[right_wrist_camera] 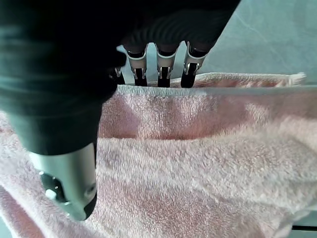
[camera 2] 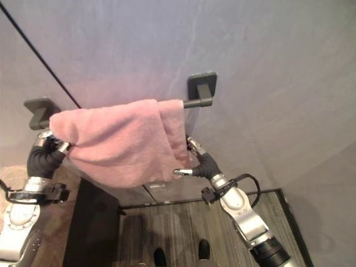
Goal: Put brush and paste in cup on sink, flatten towel.
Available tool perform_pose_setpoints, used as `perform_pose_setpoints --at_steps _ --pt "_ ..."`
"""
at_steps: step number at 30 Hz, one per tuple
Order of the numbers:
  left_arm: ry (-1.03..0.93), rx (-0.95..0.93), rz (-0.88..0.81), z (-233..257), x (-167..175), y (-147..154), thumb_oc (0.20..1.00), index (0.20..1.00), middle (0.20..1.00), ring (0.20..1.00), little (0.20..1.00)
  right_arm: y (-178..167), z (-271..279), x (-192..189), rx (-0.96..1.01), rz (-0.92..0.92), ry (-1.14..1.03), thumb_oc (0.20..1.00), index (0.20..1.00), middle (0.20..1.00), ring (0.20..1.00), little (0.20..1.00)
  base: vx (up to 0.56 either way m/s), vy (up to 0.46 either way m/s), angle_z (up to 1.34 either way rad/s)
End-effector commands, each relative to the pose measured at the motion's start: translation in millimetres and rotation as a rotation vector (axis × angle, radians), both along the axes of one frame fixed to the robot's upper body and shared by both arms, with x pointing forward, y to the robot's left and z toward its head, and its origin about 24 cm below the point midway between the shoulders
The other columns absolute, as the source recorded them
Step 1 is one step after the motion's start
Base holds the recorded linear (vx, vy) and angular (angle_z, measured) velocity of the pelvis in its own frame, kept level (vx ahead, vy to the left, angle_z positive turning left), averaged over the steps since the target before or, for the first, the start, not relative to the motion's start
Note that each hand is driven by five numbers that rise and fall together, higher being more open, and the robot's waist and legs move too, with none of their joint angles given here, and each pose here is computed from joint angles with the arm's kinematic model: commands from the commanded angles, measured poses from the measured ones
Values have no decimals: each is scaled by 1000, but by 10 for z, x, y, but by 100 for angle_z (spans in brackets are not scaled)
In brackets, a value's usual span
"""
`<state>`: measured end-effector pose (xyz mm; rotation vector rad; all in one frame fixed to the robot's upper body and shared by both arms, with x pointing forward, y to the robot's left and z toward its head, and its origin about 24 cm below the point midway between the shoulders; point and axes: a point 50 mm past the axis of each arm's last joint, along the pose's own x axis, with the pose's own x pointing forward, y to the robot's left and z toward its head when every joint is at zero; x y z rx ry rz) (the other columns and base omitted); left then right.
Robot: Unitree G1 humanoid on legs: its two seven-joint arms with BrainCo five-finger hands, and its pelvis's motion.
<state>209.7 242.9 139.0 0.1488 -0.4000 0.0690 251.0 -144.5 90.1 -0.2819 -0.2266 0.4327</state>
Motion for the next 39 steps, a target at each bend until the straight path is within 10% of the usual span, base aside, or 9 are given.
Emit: perform_pose_setpoints --at_steps 1,8,9,21,29,39 --pt "-142 101 -5 307 -8 51 200 200 200 200 200 34 137 27 30 24 -72 1000 1000 1000 1000 1000 0 0 0" --pt "-100 57 -51 219 -8 -6 269 269 269 269 269 34 130 12 28 32 -69 1000 1000 1000 1000 1000 0 0 0" --pt "-90 49 -72 205 -6 -38 1000 1000 1000 1000 1000 30 117 15 29 26 -63 1000 1000 1000 1000 1000 0 0 0" --pt "166 -20 -151 -397 108 -244 1000 1000 1000 1000 1000 -126 -186 43 -13 -73 53 1000 1000 1000 1000 1000 0 -5 0" --pt "742 116 -63 -1766 83 -314 1000 1000 1000 1000 1000 -667 -976 -3 -216 -379 332 1000 1000 1000 1000 1000 -2 -37 1" --pt "1439 298 171 -2890 -739 -192 1000 1000 1000 1000 1000 -1049 -2067 -667 -572 -539 870 1000 1000 1000 1000 1000 3 -13 2"
